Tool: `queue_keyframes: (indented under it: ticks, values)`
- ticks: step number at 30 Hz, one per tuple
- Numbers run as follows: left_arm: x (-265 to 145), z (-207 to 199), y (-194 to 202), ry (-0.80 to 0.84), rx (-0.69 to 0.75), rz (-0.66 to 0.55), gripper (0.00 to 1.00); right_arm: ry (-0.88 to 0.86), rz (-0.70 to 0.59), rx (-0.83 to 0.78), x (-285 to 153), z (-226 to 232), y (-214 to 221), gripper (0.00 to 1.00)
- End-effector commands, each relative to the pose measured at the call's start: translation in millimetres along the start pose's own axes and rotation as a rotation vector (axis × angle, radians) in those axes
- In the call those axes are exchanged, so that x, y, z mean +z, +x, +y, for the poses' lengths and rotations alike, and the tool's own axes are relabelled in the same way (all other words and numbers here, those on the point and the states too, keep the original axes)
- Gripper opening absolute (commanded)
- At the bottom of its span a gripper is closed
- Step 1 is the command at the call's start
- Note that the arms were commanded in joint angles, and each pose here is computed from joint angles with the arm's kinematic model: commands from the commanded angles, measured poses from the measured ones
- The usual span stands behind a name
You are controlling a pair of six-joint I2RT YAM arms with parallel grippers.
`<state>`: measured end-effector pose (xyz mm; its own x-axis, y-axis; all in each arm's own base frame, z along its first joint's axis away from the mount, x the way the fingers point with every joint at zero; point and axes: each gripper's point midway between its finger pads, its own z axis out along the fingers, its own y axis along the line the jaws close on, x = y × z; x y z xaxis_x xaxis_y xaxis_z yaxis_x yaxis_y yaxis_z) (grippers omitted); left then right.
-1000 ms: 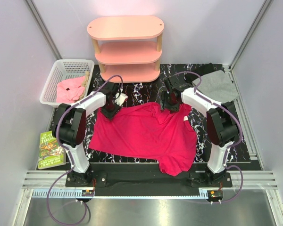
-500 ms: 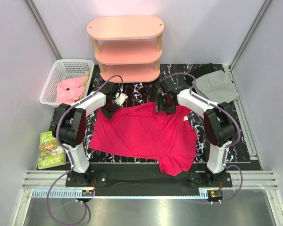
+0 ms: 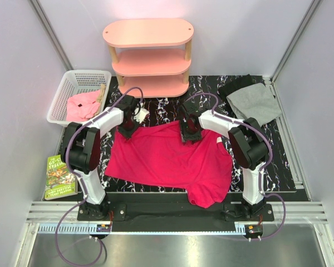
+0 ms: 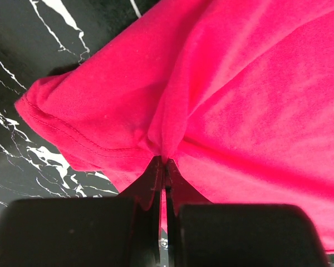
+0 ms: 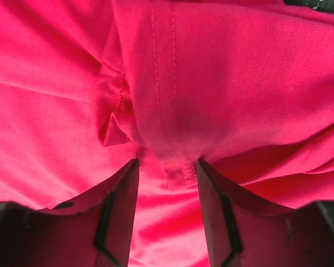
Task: Fold and stack the t-shirts
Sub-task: Flatten the tshirt out
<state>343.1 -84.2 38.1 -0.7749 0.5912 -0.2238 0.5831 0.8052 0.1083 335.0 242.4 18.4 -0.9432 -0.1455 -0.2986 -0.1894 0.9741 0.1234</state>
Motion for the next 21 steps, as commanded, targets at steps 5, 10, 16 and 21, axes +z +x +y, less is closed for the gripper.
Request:
queue_keyframes:
  ticks: [5,10,16,21]
  values:
    - [-20,10,-14,-0.026,0.001,-0.077,0.00,0.026,-0.024,-0.016,4,-2,-11,0.42]
    - [-19,10,-13,-0.023,0.001,-0.075,0.00,0.025,-0.033,-0.017,0,-2,-15,0.33]
    - [-20,10,-12,-0.027,0.004,-0.075,0.00,0.027,-0.046,-0.018,-8,-2,-19,0.18]
    - [-24,15,-13,-0.052,0.012,-0.078,0.00,0.038,-0.095,-0.030,-35,-2,-34,0.17]
